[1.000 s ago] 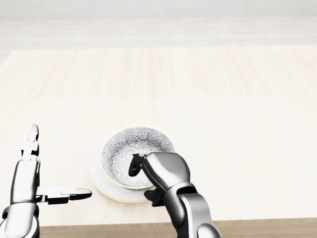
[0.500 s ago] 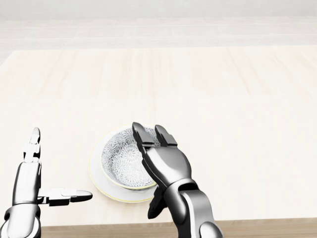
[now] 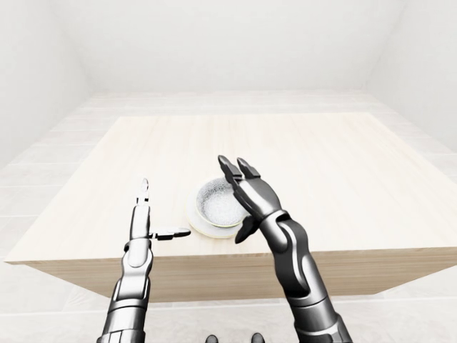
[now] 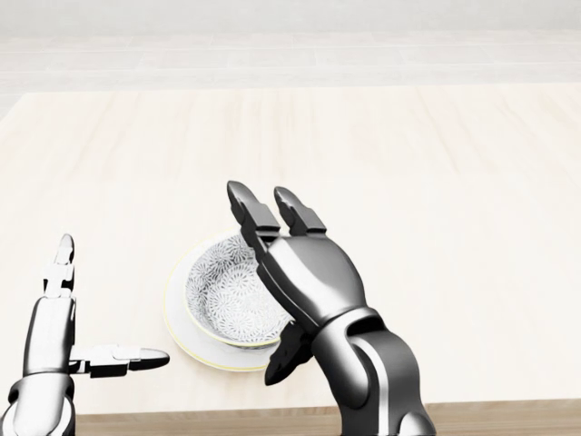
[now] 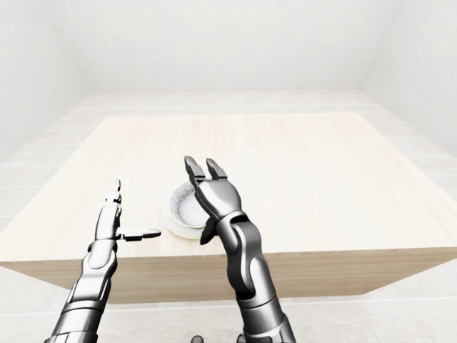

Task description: Put the bowl on the plate.

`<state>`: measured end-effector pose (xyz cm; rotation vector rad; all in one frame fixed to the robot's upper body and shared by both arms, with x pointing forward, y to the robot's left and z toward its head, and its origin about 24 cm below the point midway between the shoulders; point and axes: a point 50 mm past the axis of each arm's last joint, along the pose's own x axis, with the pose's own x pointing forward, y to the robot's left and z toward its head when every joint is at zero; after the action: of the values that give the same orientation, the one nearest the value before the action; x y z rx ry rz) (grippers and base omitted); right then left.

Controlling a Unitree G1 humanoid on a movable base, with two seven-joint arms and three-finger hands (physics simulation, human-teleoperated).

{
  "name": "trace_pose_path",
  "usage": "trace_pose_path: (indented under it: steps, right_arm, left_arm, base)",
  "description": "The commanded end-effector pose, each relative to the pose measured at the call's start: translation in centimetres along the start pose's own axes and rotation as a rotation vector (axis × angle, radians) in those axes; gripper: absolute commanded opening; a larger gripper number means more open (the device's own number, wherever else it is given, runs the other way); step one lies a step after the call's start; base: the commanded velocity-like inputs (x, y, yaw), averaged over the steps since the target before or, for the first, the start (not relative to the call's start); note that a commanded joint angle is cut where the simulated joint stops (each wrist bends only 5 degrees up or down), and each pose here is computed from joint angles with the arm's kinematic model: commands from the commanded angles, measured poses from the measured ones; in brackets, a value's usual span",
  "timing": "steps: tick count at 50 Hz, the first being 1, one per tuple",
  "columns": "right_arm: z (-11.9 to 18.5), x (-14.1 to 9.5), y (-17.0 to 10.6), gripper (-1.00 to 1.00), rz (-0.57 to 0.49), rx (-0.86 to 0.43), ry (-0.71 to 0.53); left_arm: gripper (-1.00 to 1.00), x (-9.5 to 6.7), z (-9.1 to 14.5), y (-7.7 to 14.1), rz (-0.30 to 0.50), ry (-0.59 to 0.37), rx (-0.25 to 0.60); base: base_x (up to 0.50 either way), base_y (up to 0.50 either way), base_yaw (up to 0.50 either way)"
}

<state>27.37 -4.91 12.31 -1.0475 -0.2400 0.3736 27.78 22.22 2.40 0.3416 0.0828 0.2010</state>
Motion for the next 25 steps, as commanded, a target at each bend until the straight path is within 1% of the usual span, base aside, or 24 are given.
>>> trace_pose_path:
  steps: [1,5,8,12,20,25]
  right_arm:
    - [2.8,-2.9,-4.1,1.00,-0.060,-0.025,-0.117]
    - [3.5,-4.3,-5.3,1.00,-0.093,-0.042,-0.145]
    - [3.8,-5.2,-6.3,1.00,-0.141,-0.054,-0.157]
    - [4.0,-6.3,-7.2,1.00,-0.175,-0.082,-0.158]
    - [3.9,-7.1,-7.5,1.00,-0.192,-0.097,-0.151]
    - [3.7,-7.1,-7.5,1.00,-0.190,-0.093,-0.148]
  left_arm:
    - [1.00,0.1,0.2,0.2,0.003,-0.009,-0.006]
    - [1.00,0.0,0.4,0.2,0.003,-0.016,-0.009]
    - [1.00,0.0,0.4,0.3,0.005,-0.019,-0.011]
    - [1.00,-0.1,0.7,0.4,0.007,-0.033,-0.014]
    - [1.00,-0.4,0.9,0.3,0.005,-0.044,-0.014]
    - [1.00,-0.4,0.9,0.3,0.006,-0.045,-0.013]
  base:
    - [0.00,0.00,0.00]
    - [0.00,0.00,0.00]
    - [0.00,0.00,0.00]
    - [0.00,0.00,0.00]
    - [0.00,0.00,0.00]
    - [0.00,0.00,0.00]
